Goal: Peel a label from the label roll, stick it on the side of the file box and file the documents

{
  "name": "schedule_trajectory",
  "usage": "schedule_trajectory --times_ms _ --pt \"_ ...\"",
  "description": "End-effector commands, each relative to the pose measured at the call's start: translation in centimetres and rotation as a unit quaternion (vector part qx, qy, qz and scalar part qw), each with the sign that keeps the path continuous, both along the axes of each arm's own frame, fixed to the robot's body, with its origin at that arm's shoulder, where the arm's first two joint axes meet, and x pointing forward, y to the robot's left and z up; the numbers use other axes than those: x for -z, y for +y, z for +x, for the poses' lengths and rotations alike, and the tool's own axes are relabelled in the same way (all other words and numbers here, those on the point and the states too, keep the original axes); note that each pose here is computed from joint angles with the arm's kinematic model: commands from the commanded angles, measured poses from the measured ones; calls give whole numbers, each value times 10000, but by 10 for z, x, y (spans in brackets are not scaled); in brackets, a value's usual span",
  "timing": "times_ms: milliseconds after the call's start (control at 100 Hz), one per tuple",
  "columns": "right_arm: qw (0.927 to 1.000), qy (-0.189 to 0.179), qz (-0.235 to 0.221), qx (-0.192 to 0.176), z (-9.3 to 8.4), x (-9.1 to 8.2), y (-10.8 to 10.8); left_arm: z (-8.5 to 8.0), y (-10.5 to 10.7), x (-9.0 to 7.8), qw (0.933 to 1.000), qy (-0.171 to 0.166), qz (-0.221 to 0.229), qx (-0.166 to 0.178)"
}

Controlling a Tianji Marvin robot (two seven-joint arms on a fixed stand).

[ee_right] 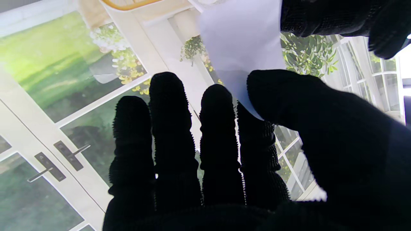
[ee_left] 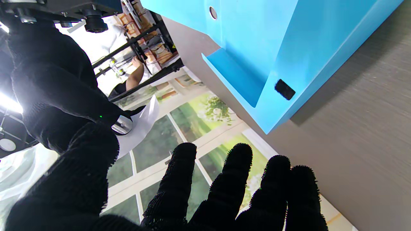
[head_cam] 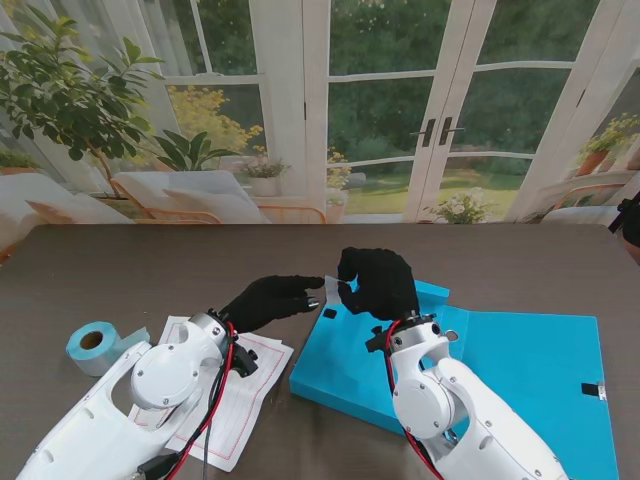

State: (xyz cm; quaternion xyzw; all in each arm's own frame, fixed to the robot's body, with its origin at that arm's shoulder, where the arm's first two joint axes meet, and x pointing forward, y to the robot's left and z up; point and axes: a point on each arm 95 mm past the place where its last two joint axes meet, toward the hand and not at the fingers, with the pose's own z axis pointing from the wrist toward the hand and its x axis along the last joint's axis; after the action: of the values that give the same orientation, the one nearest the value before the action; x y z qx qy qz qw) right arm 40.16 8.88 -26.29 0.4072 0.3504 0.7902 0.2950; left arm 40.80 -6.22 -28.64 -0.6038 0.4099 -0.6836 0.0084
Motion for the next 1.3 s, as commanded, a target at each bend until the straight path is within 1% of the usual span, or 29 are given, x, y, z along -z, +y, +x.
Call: schedule_trajectory --times_ms 0,200,600,730,950,1290 --pt "9999 106 39 -52 -3 1 5 0 -6 0 9999 28 -43 91" --pt "9997 188 112 -46 -6 -1 6 3 -11 0 9999 -14 15 169" --pt "9986 410 337 -28 -7 -4 8 4 -16 5 9992 -19 114 383" --pt "9980 468 417 -19 -8 -5 9 5 -19 6 9987 -83 118 484" --pt "9972 540 509 -10 -9 -6 11 7 -27 7 9987 -107 -21 496" --pt "9962 617 612 14 -10 -5 13 13 -38 11 9977 -183 -529 395"
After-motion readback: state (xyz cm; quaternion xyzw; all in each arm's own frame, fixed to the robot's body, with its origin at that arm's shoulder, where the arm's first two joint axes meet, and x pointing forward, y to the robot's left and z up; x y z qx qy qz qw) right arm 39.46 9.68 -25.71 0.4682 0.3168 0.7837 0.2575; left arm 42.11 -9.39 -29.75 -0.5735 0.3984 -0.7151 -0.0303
